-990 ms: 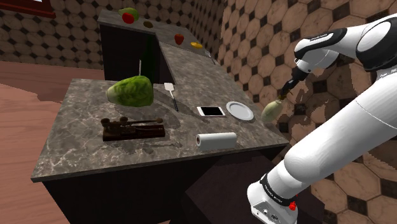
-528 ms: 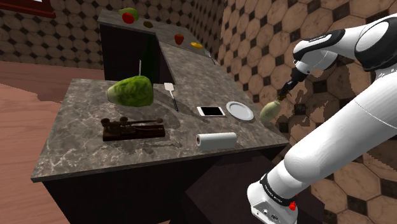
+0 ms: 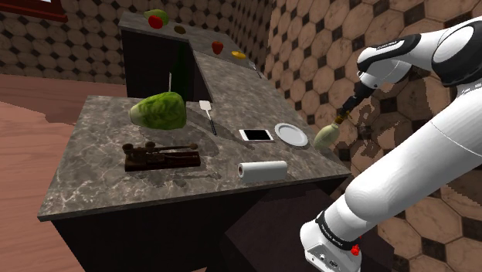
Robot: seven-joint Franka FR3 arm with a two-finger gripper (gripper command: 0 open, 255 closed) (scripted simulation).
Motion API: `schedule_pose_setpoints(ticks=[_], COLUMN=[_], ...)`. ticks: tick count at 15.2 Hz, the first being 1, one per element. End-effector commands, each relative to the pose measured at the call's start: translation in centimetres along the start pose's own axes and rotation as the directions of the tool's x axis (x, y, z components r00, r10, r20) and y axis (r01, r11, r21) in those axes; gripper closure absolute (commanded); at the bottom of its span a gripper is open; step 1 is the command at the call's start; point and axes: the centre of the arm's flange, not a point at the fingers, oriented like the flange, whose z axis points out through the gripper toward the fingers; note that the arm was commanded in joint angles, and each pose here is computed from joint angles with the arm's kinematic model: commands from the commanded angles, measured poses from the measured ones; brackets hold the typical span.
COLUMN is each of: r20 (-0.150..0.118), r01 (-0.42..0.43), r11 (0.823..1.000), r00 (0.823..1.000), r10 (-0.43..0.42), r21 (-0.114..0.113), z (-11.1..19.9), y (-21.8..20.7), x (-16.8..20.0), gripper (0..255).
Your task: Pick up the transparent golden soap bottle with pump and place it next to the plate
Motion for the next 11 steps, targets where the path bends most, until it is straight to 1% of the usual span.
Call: schedule_pose_setpoints(ticks=[1,3,11], r20=[0.000,0.000,0.000], r01=[0.000,0.000,0.000], r11=[1.000,1.000,1.000], r00=[1.000,1.000,1.000], r10=[0.000,0.000,0.000], r21=[0.000,0.000,0.000], z=[-1.9,-4.3,-4.3], y=[-0.1,-0.1,-0.1], x=[0.0,0.0,0.0], gripper=[0,0,0])
